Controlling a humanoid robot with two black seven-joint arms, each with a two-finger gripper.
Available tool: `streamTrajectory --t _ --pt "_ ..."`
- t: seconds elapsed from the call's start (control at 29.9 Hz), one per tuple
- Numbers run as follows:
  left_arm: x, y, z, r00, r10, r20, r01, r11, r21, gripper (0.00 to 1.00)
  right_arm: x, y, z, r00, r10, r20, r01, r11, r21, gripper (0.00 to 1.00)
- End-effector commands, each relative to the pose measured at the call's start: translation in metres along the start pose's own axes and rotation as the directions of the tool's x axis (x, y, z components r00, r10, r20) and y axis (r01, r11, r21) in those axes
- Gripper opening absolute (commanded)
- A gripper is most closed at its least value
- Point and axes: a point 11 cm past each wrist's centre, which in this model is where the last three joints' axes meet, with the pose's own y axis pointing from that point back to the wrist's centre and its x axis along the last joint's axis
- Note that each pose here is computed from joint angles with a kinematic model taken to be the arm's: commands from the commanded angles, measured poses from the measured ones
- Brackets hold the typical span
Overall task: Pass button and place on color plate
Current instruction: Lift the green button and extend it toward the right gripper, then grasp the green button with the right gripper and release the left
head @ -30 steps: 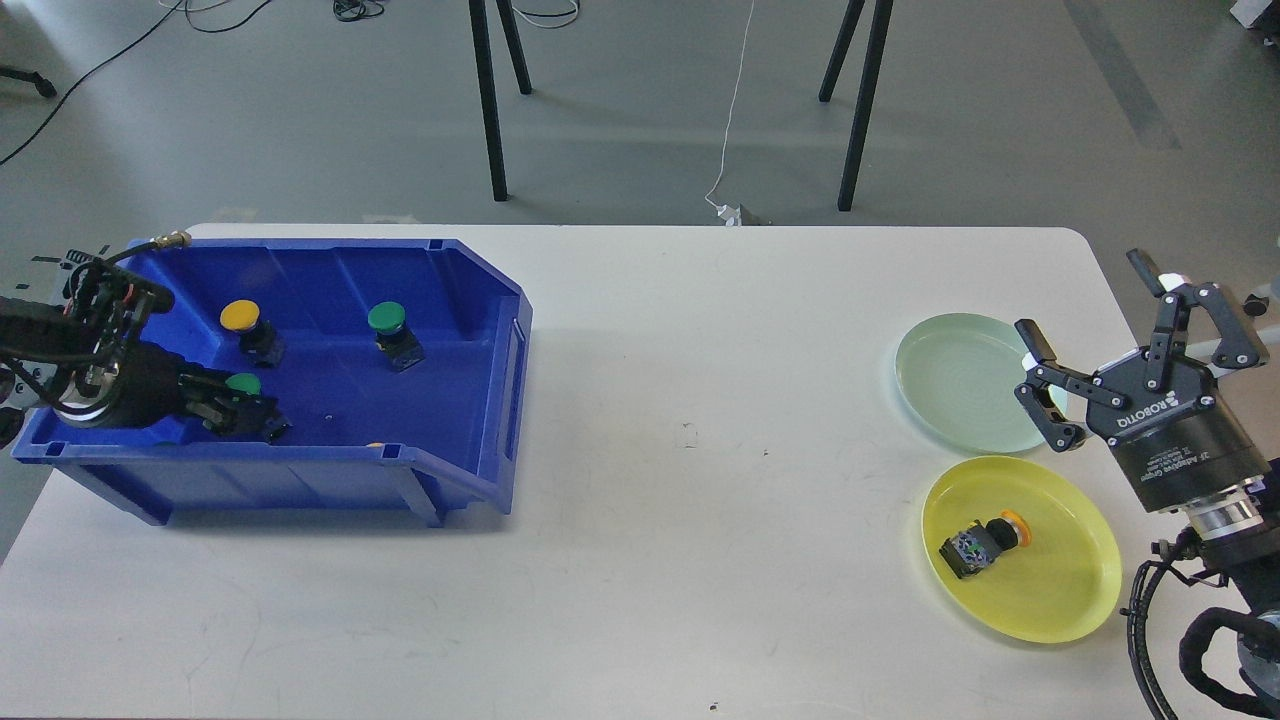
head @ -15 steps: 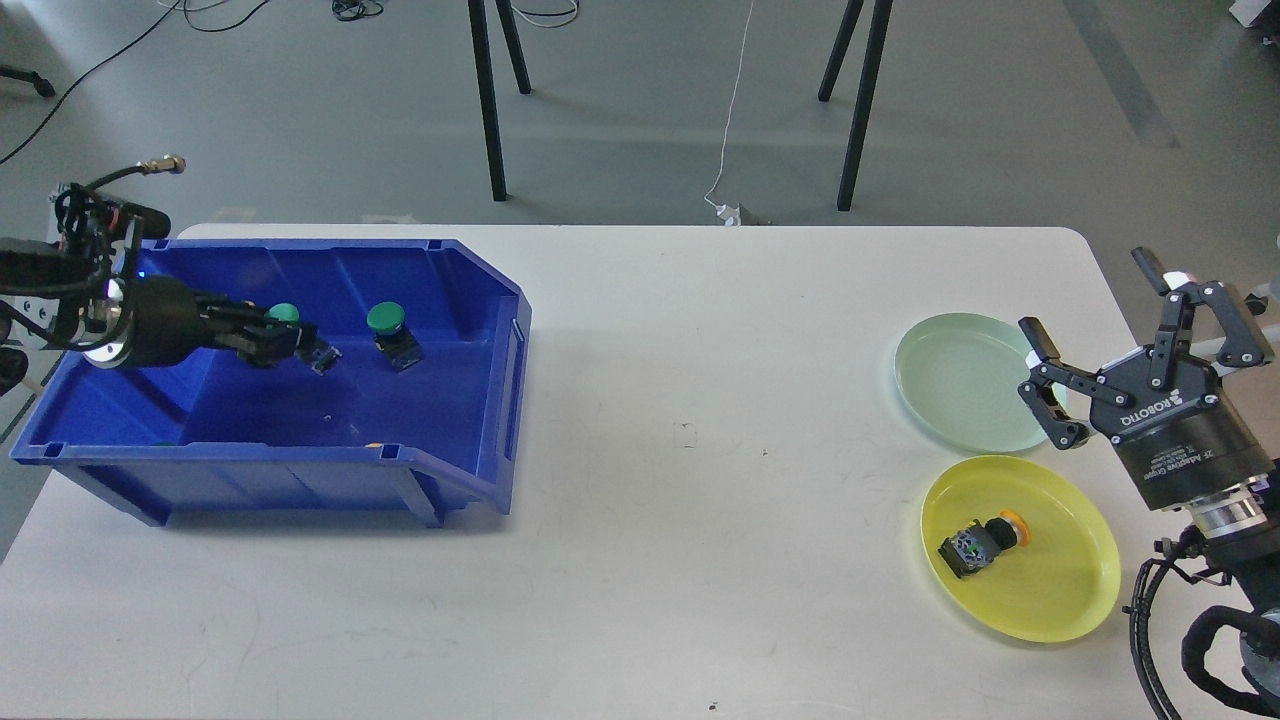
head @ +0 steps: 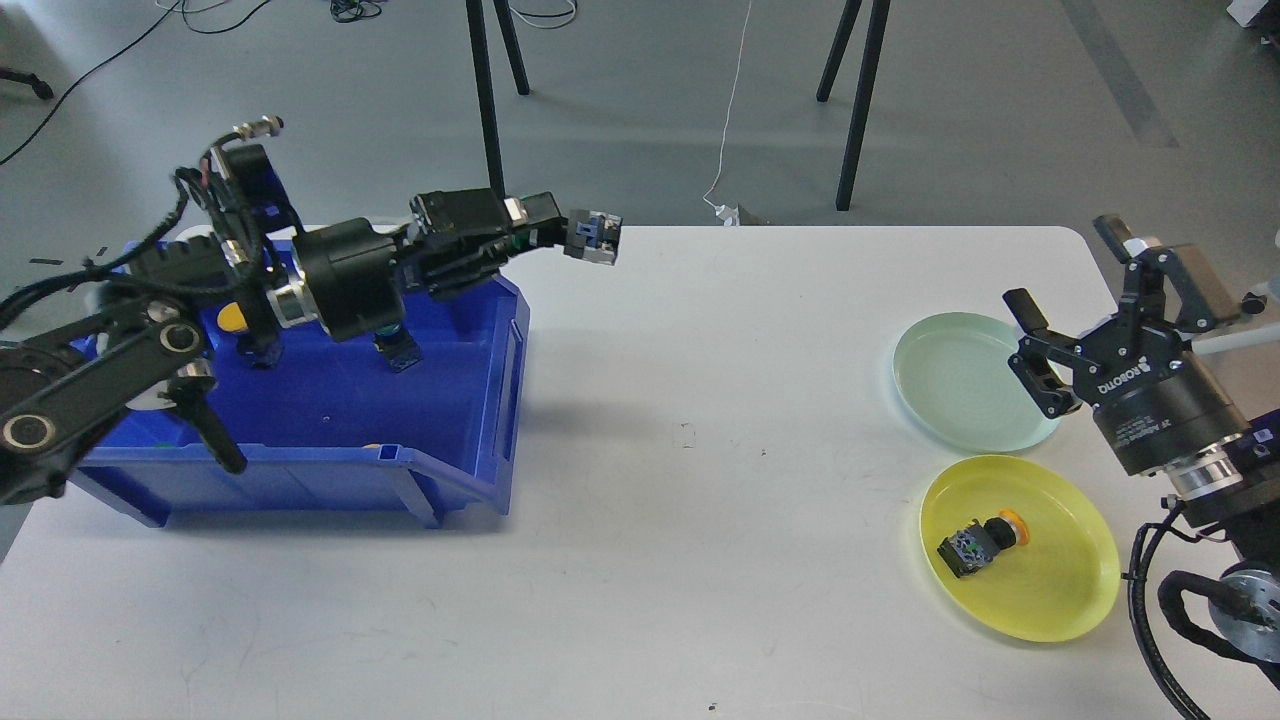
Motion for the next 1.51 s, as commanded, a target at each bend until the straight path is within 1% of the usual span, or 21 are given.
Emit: streamTrajectory --t 0.0,0.1,0.17,0.33,0.5,0.64,0.94,1.04,1.1,1.14,1.24,1.31,1.34,1.41,1.44,1.47 --pt "-0.024 -0.020 -0.016 0.996 -0.018 -0.085 0.015 0.999 -0.030 0.13 -0.043 -0.031 0.025 0.993 -0.103 -0.060 0.100 0.994 -0.050 0.96" --pt "-0.026 -0.021 -0.017 0.989 0.004 -0.147 -0.012 0.998 -0.056 0.13 -0.073 -0.052 0.048 0.983 -0.134 -0.125 0.124 0.989 -0.085 0.97" --pt "-0.025 -0.020 -0.018 0.987 0.010 -0.159 -0.020 0.998 -0.058 0.13 -0.083 -0.063 0.055 0.975 -0.150 -0.166 0.136 0.986 -0.096 0.97" --pt "-0.025 -0.020 -0.018 0.987 0.011 -0.163 -0.021 0.998 -0.058 0.13 -0.119 -0.080 0.058 0.975 -0.197 -0.105 0.192 0.979 -0.062 0.97" --pt "-0.025 -0.020 -0.019 0.987 0.013 -0.163 -0.022 0.998 -0.057 0.13 -0.145 -0.096 0.052 0.971 -0.232 -0.065 0.231 0.973 -0.019 0.97" --pt "-0.025 -0.020 -0.019 0.986 0.014 -0.164 -0.024 0.998 -0.056 0.14 -0.165 -0.099 0.060 0.958 -0.280 -0.053 0.279 0.960 -0.035 0.97" --pt "-0.025 -0.020 -0.019 0.986 0.014 -0.164 -0.024 0.998 -0.056 0.14 -0.185 -0.099 0.063 0.948 -0.318 -0.031 0.317 0.948 -0.035 0.96" --pt "-0.025 -0.020 -0.019 0.986 0.014 -0.164 -0.024 0.998 -0.056 0.14 -0.186 -0.099 0.064 0.948 -0.318 -0.029 0.317 0.948 -0.035 0.94" --pt "-0.025 -0.020 -0.019 0.986 0.014 -0.164 -0.024 0.998 -0.056 0.14 -0.185 -0.099 0.063 0.949 -0.313 -0.033 0.312 0.949 -0.034 0.90" --pt "-0.025 -0.020 -0.019 0.986 0.014 -0.164 -0.024 0.998 -0.056 0.14 -0.185 -0.099 0.064 0.950 -0.311 -0.031 0.310 0.950 -0.035 0.86" --pt "-0.025 -0.020 -0.019 0.986 0.014 -0.164 -0.024 0.998 -0.056 0.14 -0.185 -0.099 0.064 0.949 -0.315 -0.029 0.314 0.949 -0.035 0.66" --pt "-0.025 -0.020 -0.019 0.986 0.014 -0.164 -0.024 0.998 -0.056 0.14 -0.186 -0.098 0.065 0.946 -0.323 -0.030 0.322 0.946 -0.040 0.37" --pt "-0.025 -0.020 -0.019 0.986 0.014 -0.164 -0.024 0.998 -0.056 0.14 -0.187 -0.097 0.066 0.945 -0.326 -0.030 0.325 0.945 -0.041 0.25" --pt "-0.025 -0.020 -0.019 0.986 0.014 -0.164 -0.024 0.998 -0.056 0.14 -0.188 -0.096 0.067 0.944 -0.327 -0.031 0.326 0.944 -0.044 0.09" --pt "-0.025 -0.020 -0.019 0.986 0.014 -0.164 -0.024 0.998 -0.056 0.15 -0.187 -0.096 0.067 0.945 -0.325 -0.033 0.323 0.945 -0.044 0.03" --pt "-0.024 -0.019 -0.019 0.986 0.015 -0.163 -0.024 0.998 -0.055 0.15 -0.187 -0.096 0.067 0.946 -0.322 -0.034 0.321 0.946 -0.044 0.00"
